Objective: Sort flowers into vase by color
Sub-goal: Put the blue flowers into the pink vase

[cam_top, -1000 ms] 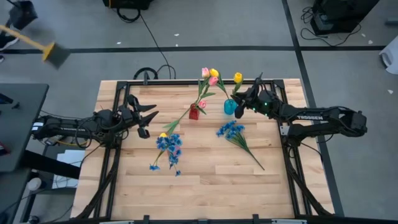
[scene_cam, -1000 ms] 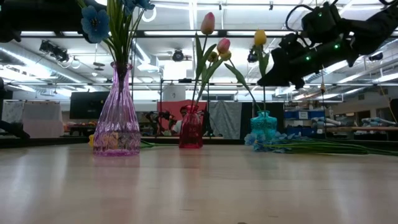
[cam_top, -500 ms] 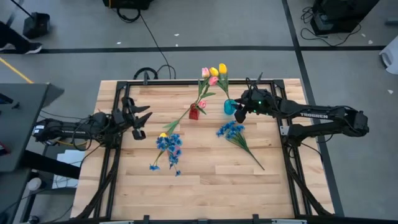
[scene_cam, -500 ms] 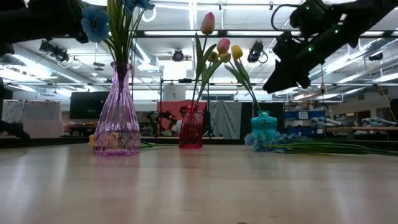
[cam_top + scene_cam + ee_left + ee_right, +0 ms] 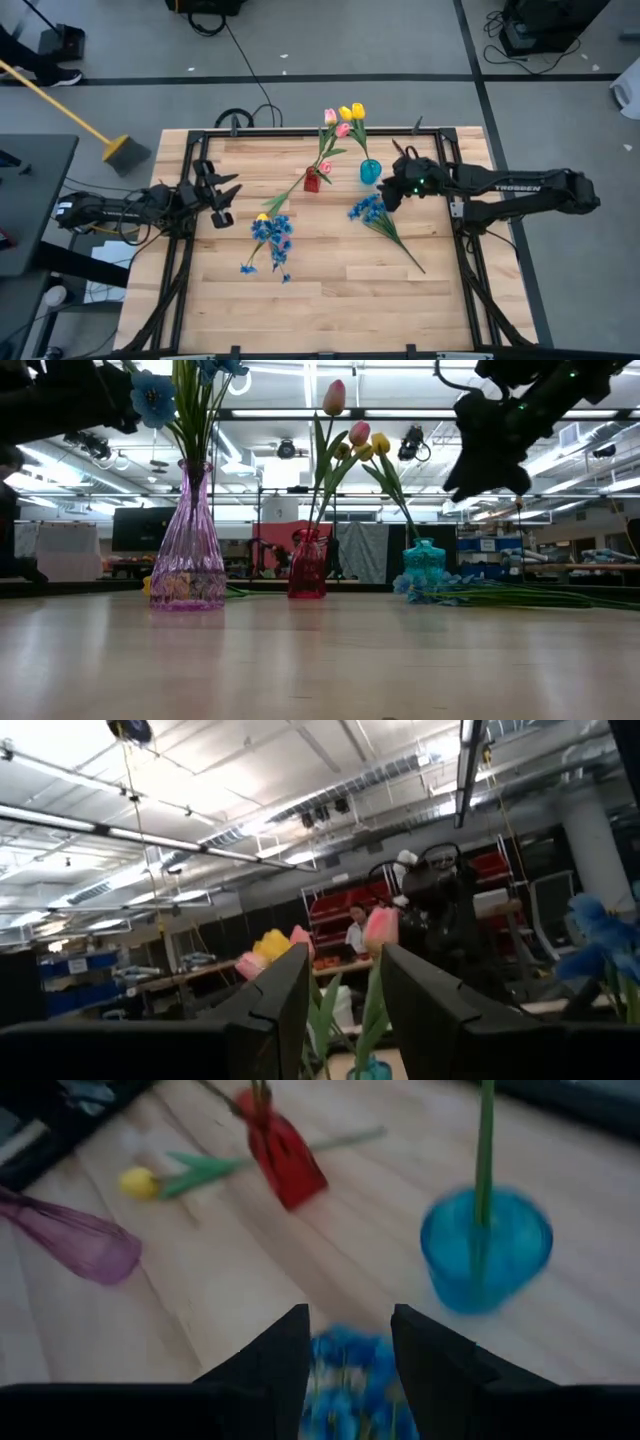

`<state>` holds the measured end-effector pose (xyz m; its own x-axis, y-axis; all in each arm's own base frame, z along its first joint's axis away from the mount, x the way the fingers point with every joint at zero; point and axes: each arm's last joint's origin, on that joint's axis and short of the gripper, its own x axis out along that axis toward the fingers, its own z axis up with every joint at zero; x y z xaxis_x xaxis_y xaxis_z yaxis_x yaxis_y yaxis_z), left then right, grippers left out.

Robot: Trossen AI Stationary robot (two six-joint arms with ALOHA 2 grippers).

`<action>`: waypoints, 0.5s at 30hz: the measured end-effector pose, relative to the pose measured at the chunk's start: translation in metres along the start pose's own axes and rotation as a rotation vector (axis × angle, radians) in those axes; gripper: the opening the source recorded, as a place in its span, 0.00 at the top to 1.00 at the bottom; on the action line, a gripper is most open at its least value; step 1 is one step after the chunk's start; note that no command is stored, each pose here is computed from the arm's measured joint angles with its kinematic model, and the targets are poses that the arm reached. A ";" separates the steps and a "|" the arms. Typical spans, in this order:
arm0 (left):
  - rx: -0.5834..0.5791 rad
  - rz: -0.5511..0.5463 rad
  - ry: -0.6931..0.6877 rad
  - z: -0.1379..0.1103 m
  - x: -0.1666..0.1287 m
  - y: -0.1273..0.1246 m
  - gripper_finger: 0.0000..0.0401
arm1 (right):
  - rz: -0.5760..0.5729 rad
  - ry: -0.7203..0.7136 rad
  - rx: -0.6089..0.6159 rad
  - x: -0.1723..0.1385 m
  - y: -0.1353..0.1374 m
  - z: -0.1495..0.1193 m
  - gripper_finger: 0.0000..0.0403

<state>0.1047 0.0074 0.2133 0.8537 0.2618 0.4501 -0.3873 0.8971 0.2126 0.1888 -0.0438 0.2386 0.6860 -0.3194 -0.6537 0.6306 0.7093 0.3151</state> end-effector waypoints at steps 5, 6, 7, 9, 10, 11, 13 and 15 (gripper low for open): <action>-0.049 -0.006 0.087 -0.008 0.000 -0.002 0.67 | -0.035 0.024 0.099 -0.003 0.008 -0.012 0.62; -0.051 -0.003 0.092 -0.009 0.000 -0.002 0.67 | -0.035 0.024 0.117 -0.003 0.010 -0.013 0.62; -0.050 -0.001 0.097 -0.009 0.000 -0.003 0.67 | -0.037 0.025 0.132 -0.004 0.011 -0.015 0.62; -0.044 0.003 0.102 -0.009 0.000 -0.003 0.67 | -0.027 0.037 0.159 -0.004 0.014 -0.018 0.62; -0.043 0.004 0.104 -0.009 0.000 -0.003 0.67 | -0.021 0.047 0.170 -0.004 0.017 -0.019 0.62; -0.043 0.005 0.104 -0.010 0.000 -0.003 0.67 | -0.013 0.059 0.176 -0.004 0.019 -0.022 0.62; -0.042 0.012 0.106 -0.010 0.000 -0.002 0.67 | 0.004 0.092 0.177 -0.002 0.023 -0.026 0.62; -0.041 0.020 0.109 -0.010 0.000 -0.002 0.67 | 0.010 0.120 0.174 0.000 0.026 -0.029 0.62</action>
<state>0.1087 0.0090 0.2043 0.8796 0.3146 0.3567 -0.3917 0.9046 0.1680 0.1940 -0.0070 0.2268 0.6513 -0.2284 -0.7237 0.6841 0.5893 0.4297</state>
